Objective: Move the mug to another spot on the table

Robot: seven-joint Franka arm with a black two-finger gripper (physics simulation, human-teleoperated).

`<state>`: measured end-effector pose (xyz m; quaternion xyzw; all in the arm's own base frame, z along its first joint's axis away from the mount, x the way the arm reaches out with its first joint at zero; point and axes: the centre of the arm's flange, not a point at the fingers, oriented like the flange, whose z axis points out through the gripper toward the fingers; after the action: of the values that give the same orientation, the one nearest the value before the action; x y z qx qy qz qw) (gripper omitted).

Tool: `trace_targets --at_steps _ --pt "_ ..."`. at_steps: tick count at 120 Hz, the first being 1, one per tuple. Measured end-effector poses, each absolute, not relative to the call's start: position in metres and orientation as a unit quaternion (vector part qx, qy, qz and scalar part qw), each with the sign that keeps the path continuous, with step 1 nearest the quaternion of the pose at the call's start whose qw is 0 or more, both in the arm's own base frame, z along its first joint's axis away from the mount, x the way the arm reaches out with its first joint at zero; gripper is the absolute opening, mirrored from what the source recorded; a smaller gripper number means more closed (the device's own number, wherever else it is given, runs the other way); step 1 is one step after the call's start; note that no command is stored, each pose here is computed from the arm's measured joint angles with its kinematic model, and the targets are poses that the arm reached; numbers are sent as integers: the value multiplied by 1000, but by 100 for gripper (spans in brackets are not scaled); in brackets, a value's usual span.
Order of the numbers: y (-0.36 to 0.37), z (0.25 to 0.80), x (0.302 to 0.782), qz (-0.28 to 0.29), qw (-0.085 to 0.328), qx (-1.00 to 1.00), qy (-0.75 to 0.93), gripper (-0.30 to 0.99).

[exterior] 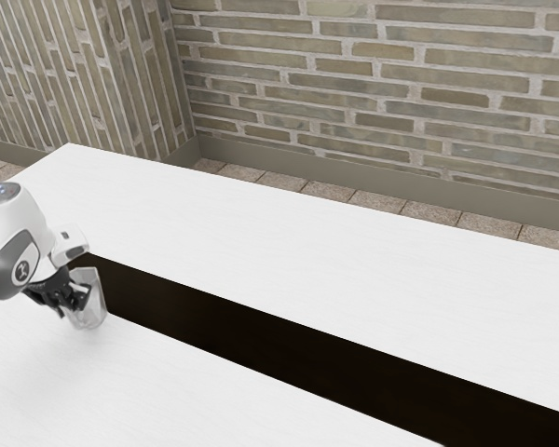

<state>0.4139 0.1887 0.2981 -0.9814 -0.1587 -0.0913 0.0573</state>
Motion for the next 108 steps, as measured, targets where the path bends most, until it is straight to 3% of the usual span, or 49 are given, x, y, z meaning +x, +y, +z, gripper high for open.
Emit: trace_targets --at_steps 108 --pt "95 336 482 -126 60 -988 -70 -8"
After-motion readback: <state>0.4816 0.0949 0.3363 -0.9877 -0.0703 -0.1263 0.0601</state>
